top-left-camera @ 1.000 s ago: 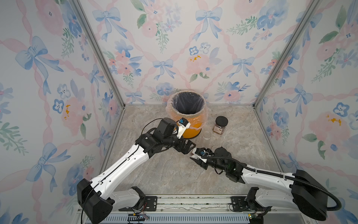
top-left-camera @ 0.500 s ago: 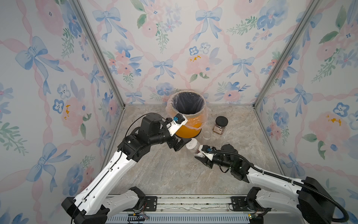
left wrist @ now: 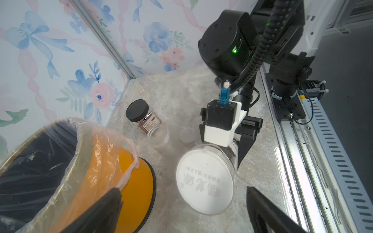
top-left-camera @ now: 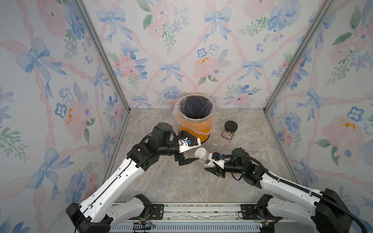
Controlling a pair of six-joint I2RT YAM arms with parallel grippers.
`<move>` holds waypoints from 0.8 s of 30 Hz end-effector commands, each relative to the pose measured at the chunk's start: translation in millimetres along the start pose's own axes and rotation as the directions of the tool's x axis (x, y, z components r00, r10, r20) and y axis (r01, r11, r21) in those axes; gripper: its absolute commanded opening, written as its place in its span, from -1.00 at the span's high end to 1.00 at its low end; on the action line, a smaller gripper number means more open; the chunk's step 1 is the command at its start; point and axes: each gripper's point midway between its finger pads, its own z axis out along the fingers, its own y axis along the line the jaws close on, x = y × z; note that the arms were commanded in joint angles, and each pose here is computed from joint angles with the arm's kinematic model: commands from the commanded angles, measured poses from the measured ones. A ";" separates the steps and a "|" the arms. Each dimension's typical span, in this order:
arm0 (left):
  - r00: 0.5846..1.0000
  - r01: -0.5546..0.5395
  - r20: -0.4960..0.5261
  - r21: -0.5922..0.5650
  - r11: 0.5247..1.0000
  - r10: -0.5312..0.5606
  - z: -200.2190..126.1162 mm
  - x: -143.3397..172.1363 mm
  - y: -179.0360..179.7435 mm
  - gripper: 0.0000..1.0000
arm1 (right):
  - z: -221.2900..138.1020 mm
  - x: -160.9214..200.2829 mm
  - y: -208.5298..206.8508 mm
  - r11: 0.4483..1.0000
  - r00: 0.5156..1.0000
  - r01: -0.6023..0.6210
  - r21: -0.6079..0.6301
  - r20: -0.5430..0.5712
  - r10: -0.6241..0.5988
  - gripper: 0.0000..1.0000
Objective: Empty the moldy dried flower tea in the jars
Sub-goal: Unscrew the lid from the jar.
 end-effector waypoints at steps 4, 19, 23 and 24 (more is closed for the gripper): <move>0.998 -0.051 0.029 0.124 0.991 0.048 14.7 5.1 -24.1 -0.96 | 1.5 -11.6 1.8 0.998 1.000 0.030 -0.048 0.007 -0.030 0.19; 1.000 -0.006 -0.019 0.167 0.986 0.010 31.1 21.3 -31.7 -0.96 | 5.2 -14.6 1.2 0.997 0.999 0.046 -0.068 -0.002 -0.046 0.19; 0.999 0.019 -0.030 0.169 0.985 -0.014 33.3 23.1 -31.2 -0.94 | 4.7 -12.8 1.3 0.996 0.998 0.058 -0.069 -0.016 -0.059 0.19; 0.999 0.022 -0.031 0.167 0.986 -0.017 33.3 23.3 -30.7 -0.93 | 4.7 -12.0 1.7 0.996 0.998 0.060 -0.071 -0.019 -0.061 0.19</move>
